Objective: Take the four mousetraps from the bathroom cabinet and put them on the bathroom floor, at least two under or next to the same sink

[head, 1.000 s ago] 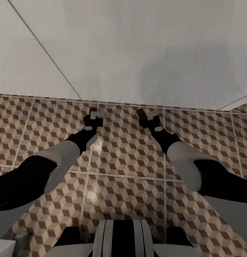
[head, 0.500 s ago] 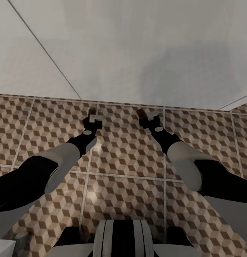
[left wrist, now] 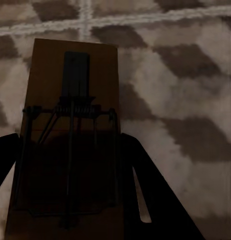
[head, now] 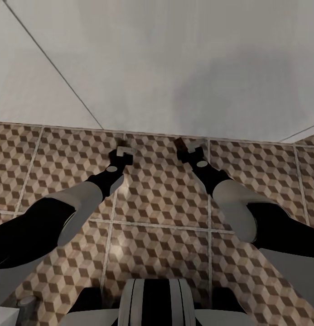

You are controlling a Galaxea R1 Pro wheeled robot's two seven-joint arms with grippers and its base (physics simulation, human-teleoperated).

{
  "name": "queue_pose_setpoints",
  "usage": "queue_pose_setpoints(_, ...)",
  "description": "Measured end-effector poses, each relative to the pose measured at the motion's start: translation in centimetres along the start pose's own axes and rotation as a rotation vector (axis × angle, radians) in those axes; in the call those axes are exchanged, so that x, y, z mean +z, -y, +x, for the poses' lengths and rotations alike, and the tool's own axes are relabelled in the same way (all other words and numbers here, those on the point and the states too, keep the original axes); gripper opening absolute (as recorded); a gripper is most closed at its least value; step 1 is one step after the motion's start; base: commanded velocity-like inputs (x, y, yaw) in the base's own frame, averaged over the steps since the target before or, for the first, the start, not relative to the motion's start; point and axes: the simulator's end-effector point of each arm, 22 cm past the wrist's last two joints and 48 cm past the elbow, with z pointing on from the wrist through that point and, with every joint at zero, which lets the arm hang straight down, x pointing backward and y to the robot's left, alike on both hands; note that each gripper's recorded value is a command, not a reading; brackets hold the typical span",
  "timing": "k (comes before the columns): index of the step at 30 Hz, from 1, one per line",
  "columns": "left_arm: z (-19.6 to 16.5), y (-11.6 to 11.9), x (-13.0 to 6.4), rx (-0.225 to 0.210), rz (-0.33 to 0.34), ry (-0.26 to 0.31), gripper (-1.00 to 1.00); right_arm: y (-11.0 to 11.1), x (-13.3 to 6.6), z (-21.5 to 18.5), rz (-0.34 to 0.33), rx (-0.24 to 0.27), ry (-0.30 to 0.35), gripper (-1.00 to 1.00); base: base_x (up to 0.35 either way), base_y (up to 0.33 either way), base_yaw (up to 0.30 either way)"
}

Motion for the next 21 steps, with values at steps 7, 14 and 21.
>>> queue_pose_setpoints(7, 0.2, 0.6, 0.0, 0.0, 0.027, -0.005, -1.0, 0.0, 0.0, -0.2, 0.0, 0.001, 0.01, -1.0, 0.03, 0.0, 0.0)
queue_pose_setpoints(14, 0.2, 0.7, 0.0, -0.001, 0.03, -0.007, -1.0, 0.0, 0.0, -0.2, 0.0, 0.001, 0.01, -1.0, 0.001, 0.0, 0.0)
queue_pose_setpoints(21, 0.2, 0.7, 0.0, -0.001, 0.03, -0.006, -1.0, -0.5, -0.2, 1.4, -0.012, -0.001, -0.022, -1.0, 0.0, 0.0, 0.0)
